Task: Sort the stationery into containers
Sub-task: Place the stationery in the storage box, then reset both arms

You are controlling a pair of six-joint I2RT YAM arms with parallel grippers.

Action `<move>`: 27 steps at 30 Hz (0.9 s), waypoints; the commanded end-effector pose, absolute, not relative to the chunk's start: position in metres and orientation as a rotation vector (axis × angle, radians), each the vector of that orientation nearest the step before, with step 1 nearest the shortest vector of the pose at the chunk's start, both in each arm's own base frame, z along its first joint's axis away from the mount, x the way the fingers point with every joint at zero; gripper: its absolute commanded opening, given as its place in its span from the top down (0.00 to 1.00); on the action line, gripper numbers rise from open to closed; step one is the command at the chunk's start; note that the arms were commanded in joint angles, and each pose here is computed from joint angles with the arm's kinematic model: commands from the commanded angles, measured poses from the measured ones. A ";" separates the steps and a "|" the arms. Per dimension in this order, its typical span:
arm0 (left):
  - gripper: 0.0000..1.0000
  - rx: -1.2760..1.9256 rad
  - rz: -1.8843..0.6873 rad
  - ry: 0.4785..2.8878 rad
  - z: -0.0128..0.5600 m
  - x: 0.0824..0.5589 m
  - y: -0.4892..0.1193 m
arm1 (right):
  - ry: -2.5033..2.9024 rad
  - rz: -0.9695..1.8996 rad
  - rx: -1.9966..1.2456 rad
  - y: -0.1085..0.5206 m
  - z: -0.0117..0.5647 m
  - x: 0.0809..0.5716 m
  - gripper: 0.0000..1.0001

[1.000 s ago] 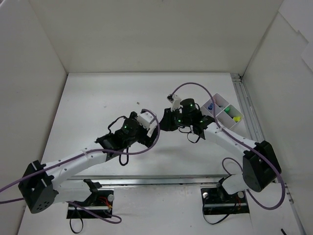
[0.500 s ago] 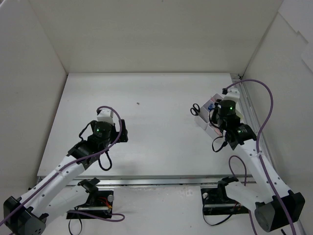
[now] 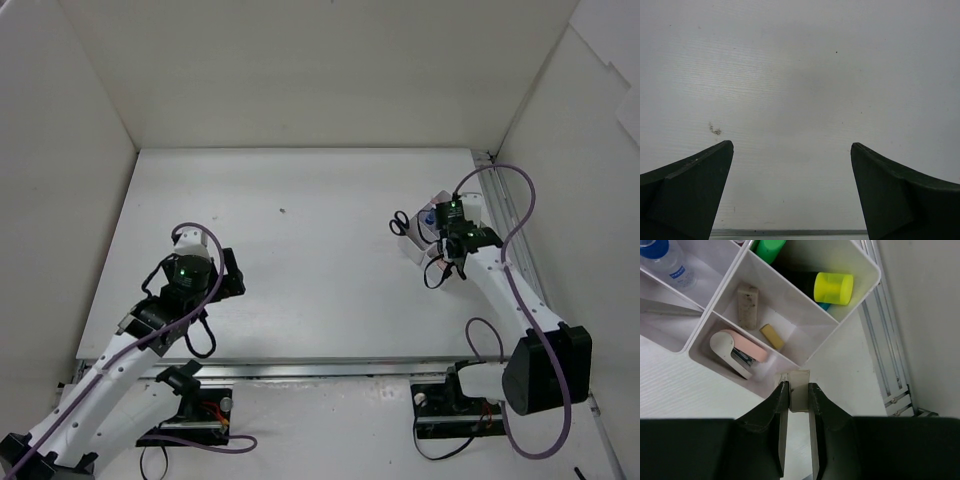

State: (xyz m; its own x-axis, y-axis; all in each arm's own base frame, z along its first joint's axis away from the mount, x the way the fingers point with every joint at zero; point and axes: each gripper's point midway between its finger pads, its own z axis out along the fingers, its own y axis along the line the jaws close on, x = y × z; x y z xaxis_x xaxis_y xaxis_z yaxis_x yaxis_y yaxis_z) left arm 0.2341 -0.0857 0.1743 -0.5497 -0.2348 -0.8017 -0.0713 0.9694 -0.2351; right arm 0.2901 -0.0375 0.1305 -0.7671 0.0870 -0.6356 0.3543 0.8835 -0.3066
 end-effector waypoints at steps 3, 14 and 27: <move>0.01 -0.238 -0.217 2.102 0.192 0.246 -0.086 | 2.391 -0.712 0.169 -0.036 0.145 0.314 1.00; 0.00 -0.245 -0.188 2.119 0.186 0.250 -0.077 | 2.492 -0.780 0.070 -0.019 0.114 0.331 0.75; 0.01 -0.229 -0.241 2.049 0.220 0.257 -0.081 | 2.233 -0.378 0.013 0.050 0.220 0.333 0.02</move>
